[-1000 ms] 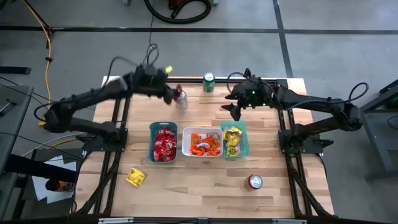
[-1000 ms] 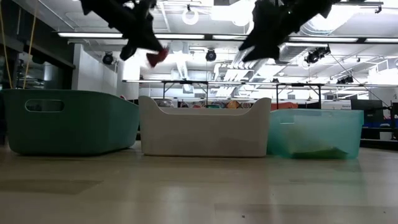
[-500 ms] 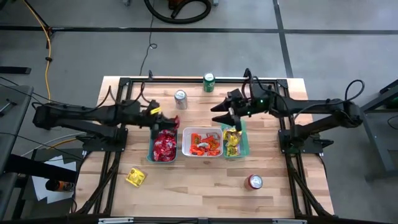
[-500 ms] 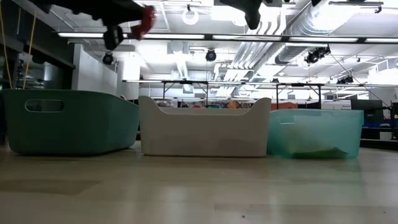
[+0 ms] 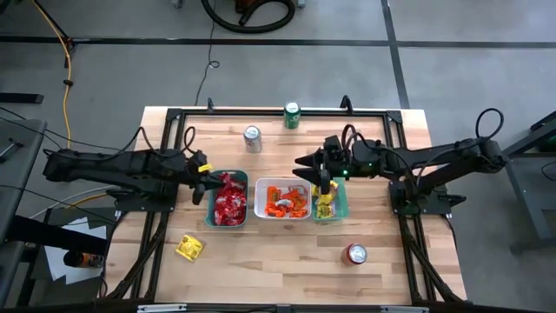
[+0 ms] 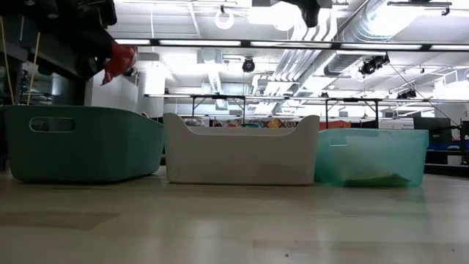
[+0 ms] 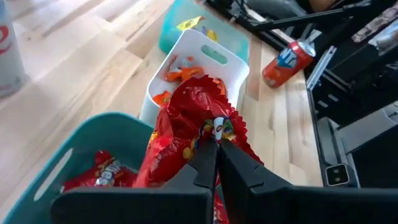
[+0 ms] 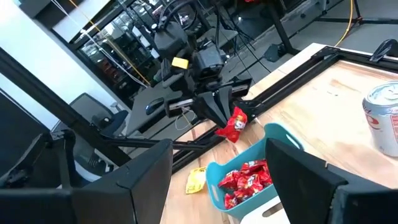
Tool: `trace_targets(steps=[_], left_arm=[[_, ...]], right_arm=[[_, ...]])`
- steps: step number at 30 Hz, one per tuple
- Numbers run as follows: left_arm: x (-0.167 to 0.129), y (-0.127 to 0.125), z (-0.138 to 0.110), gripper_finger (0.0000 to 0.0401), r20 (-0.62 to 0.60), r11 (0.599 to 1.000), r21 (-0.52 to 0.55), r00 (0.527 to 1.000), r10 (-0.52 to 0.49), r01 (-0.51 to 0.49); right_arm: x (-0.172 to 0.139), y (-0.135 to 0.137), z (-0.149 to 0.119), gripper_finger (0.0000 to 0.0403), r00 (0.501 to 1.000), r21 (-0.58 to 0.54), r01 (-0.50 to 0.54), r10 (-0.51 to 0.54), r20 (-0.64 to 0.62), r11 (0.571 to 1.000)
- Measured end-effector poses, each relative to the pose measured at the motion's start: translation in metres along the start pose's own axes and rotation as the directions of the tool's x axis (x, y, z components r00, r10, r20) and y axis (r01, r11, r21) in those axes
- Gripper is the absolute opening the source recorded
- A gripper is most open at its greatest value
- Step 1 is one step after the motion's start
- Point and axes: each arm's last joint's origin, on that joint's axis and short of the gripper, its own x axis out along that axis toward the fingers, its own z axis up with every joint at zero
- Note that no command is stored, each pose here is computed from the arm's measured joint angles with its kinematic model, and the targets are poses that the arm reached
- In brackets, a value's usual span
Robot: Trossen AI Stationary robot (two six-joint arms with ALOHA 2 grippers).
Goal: Sort candy
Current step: Put the red candy into the green bin, then put the yellow candy into the light green bin
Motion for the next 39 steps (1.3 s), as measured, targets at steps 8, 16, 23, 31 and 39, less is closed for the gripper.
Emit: trace_targets(steps=[8,16,23,31,39], left_arm=[[0.017,0.003,-0.004,0.0068,-0.083,0.997,-0.033,0.995,0.061,-0.064],[0.010,-0.008,0.013,0.0169,-0.126,0.996,-0.021,0.989,0.083,-0.086],[-0.016,-0.034,0.043,0.0216,-0.144,0.997,-0.077,0.989,-0.023,0.012],[-0.019,-0.064,0.011,0.0212,-0.555,0.954,-0.252,0.832,-0.004,-0.163],[0.007,-0.100,-0.052,0.0211,-0.738,0.869,-0.111,0.626,0.254,-0.483]], right_arm=[[0.000,0.003,-0.002,0.0252,1.000,-0.006,-0.019,0.019,-0.014,1.000],[-0.001,0.004,-0.004,0.0252,0.996,-0.061,-0.073,0.069,-0.059,0.996],[-0.001,0.004,-0.005,0.0252,0.992,-0.093,-0.097,0.088,-0.089,0.991],[-0.001,0.000,-0.011,0.0252,0.987,-0.118,-0.065,0.046,-0.153,0.991],[-0.002,-0.005,-0.017,0.0252,0.977,-0.125,-0.027,0.000,-0.213,0.992]])
